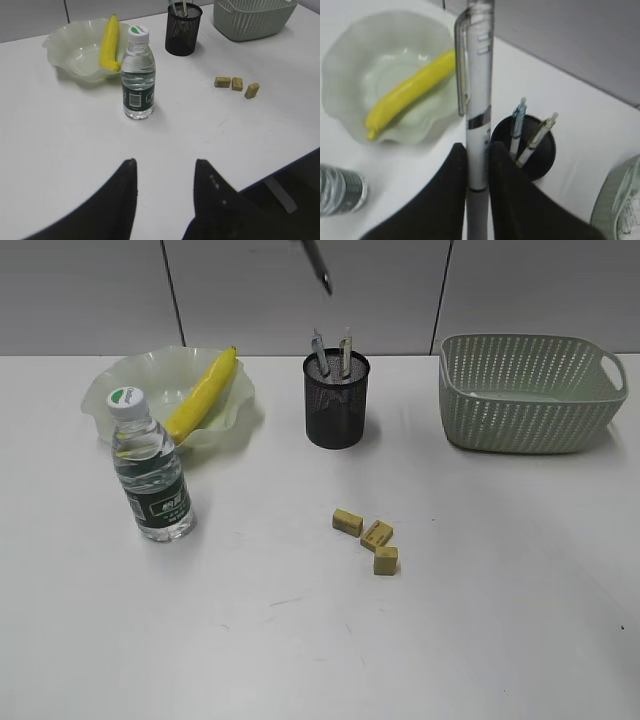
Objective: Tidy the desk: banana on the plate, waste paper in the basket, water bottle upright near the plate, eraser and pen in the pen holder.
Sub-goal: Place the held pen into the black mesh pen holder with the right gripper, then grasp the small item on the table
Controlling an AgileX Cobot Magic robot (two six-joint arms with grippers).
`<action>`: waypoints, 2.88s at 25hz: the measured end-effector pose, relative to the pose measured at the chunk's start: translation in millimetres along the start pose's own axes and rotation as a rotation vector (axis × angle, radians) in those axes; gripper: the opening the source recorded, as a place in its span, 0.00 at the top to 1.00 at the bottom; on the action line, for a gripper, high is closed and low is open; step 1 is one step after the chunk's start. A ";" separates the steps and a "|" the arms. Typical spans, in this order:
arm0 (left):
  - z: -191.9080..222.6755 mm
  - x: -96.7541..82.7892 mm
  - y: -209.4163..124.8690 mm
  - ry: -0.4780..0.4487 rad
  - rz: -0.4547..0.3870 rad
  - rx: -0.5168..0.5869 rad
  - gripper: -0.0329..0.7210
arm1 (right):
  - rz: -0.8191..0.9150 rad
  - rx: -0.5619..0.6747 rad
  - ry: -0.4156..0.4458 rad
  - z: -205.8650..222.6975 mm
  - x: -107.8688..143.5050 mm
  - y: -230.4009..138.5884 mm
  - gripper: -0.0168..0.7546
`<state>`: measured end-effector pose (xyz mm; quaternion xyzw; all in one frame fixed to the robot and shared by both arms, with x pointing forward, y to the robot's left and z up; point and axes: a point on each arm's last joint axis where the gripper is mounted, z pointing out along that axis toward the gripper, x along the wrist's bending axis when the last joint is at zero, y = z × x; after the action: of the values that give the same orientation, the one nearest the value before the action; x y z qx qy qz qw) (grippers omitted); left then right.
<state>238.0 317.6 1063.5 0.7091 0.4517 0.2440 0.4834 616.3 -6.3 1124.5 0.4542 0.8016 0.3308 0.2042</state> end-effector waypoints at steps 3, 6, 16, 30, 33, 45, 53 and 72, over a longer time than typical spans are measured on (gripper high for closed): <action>0.0 0.0 0.0 0.000 0.000 0.000 0.57 | 0.037 -0.086 -0.015 -10.8 -17.7 11.3 0.84; 0.0 0.0 0.0 0.000 0.000 0.000 0.57 | 0.075 -0.152 -0.024 -6.4 -35.8 15.7 0.84; 0.0 0.0 0.0 0.000 0.000 0.000 0.57 | 0.111 -0.346 0.039 59.7 -44.8 -23.7 0.84; 0.0 0.0 0.0 0.000 0.000 0.000 0.57 | 0.164 -0.291 0.042 136.0 -52.2 -75.9 0.84; 0.0 0.1 0.0 0.001 0.000 0.000 0.57 | 0.160 -0.262 0.038 145.2 -51.9 -83.5 0.84; 0.0 0.1 0.0 0.001 0.000 0.000 0.57 | 0.089 -0.200 0.014 151.7 -52.9 -92.7 0.83; 0.0 0.1 0.0 0.001 0.000 0.000 0.57 | 0.085 -0.159 0.004 152.7 -53.5 -96.6 0.46; 0.0 0.1 0.0 0.001 0.000 0.000 0.57 | 0.059 0.211 -0.128 -5.0 -69.2 -68.2 0.40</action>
<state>238.0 317.6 1063.5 0.7090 0.4517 0.2444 0.4833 607.7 -92.9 1081.0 0.5166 0.8036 0.2209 0.1963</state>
